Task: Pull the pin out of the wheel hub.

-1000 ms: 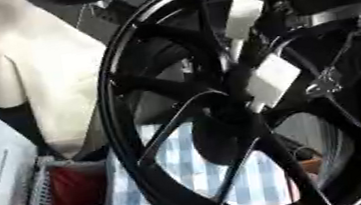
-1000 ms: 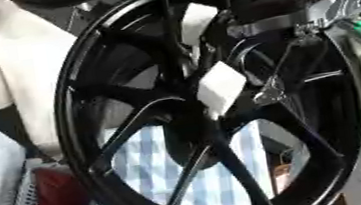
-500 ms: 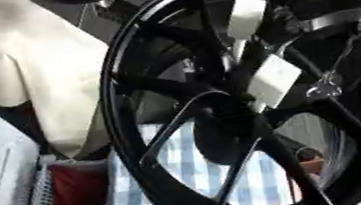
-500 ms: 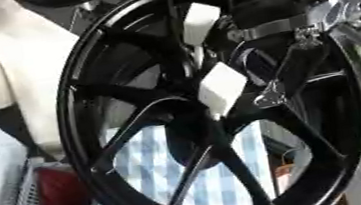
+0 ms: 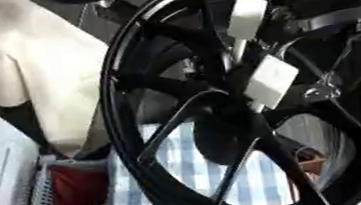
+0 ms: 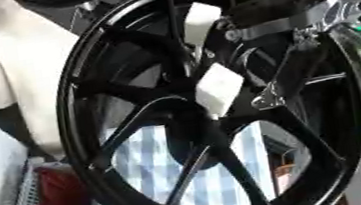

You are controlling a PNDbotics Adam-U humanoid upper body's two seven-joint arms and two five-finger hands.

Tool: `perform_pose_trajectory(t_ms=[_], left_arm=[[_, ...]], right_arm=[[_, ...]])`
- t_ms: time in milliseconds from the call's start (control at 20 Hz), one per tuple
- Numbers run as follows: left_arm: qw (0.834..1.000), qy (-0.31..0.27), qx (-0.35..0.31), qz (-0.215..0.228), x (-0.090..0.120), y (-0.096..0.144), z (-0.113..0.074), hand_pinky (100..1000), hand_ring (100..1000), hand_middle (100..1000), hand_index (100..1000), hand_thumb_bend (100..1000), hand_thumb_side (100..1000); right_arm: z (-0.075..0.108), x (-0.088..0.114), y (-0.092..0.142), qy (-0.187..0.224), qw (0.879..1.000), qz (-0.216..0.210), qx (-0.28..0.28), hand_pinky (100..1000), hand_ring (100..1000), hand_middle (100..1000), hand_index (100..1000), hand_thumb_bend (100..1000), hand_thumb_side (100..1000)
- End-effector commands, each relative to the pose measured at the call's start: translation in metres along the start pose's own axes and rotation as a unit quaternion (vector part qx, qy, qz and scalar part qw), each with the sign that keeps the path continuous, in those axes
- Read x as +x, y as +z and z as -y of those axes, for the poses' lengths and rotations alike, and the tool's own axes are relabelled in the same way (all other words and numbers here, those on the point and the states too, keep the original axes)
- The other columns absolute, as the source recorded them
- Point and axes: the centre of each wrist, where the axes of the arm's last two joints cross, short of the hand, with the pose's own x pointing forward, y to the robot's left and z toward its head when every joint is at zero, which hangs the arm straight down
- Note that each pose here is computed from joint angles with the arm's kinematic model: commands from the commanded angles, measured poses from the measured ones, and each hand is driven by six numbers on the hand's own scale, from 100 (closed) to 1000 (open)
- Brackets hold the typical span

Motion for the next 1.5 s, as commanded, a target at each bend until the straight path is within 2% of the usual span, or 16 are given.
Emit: perform_pose_trajectory(t_ms=[50, 600, 650, 700, 1000, 1300, 1500], left_arm=[[1.000, -0.002, -0.002, 0.011, 0.006, -0.003, -0.002, 781, 693, 638, 766, 306, 772], [1.000, -0.002, -0.001, 0.013, 0.007, -0.003, -0.003, 783, 694, 640, 767, 301, 774], [1.000, -0.002, 0.000, 0.012, 0.006, -0.003, -0.003, 783, 695, 640, 767, 300, 774], [1.000, -0.003, 0.000, 0.012, 0.006, -0.003, -0.003, 783, 695, 640, 767, 300, 774], [1.000, -0.005, 0.000, 0.014, 0.007, -0.003, -0.004, 785, 696, 641, 768, 296, 774], [1.000, -0.007, 0.006, 0.017, 0.007, -0.002, -0.007, 785, 697, 642, 768, 293, 774], [1.000, -0.009, 0.012, 0.019, 0.008, -0.002, -0.009, 786, 697, 642, 768, 292, 770]], right_arm=[[0.014, 0.005, 0.009, 0.004, 1.000, 0.001, -0.021, 783, 640, 522, 608, 100, 115], [0.026, 0.006, 0.023, -0.050, 0.997, 0.014, -0.054, 786, 623, 499, 589, 100, 127], [0.027, 0.006, 0.025, -0.054, 0.997, 0.014, -0.057, 788, 622, 498, 589, 100, 157], [0.029, 0.005, 0.027, -0.060, 0.996, 0.014, -0.062, 788, 622, 497, 589, 100, 131], [0.040, -0.001, 0.051, -0.096, 0.988, 0.006, -0.119, 792, 618, 495, 592, 100, 139], [0.039, -0.018, 0.093, -0.127, 0.972, -0.048, -0.194, 794, 618, 496, 595, 100, 142], [0.026, -0.036, 0.127, -0.147, 0.952, -0.112, -0.245, 797, 618, 496, 596, 100, 148]])
